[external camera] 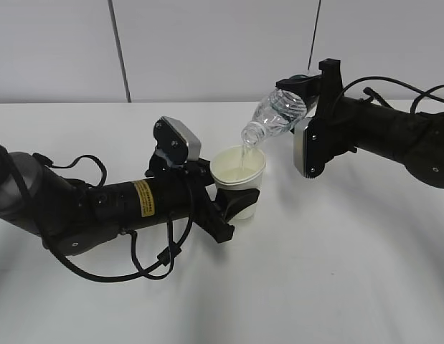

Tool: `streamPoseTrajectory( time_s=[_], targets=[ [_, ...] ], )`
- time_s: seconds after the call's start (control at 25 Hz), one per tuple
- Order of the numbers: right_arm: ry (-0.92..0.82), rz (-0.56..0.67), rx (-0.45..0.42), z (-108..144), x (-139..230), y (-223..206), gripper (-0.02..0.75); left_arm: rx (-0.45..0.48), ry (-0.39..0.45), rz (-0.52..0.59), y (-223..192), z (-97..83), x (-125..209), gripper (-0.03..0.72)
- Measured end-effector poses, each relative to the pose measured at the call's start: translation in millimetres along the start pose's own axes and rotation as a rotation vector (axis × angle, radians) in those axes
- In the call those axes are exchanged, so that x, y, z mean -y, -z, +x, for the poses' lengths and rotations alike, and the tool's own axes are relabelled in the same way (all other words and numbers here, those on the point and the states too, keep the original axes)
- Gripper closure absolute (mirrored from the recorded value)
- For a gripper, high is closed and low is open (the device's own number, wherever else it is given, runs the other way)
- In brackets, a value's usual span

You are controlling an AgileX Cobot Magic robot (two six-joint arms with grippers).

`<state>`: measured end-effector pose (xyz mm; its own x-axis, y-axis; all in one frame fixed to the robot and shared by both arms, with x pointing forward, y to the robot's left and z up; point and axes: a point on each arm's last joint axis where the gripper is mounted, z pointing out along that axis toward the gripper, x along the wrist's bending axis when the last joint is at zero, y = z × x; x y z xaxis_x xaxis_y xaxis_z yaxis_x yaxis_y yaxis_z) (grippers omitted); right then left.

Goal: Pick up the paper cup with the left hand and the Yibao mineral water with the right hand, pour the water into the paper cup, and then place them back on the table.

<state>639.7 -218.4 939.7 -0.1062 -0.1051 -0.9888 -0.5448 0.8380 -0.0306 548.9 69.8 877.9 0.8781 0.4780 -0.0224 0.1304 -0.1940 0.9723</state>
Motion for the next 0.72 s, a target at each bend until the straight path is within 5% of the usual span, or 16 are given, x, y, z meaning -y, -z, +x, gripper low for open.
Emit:
streamPoseTrajectory(
  time_s=[0.72],
  targets=[
    [-0.083, 0.0, 0.003, -0.3, 0.0, 0.0, 0.266, 0.002, -0.001, 0.004, -0.1, -0.2, 0.6, 0.278]
  ],
)
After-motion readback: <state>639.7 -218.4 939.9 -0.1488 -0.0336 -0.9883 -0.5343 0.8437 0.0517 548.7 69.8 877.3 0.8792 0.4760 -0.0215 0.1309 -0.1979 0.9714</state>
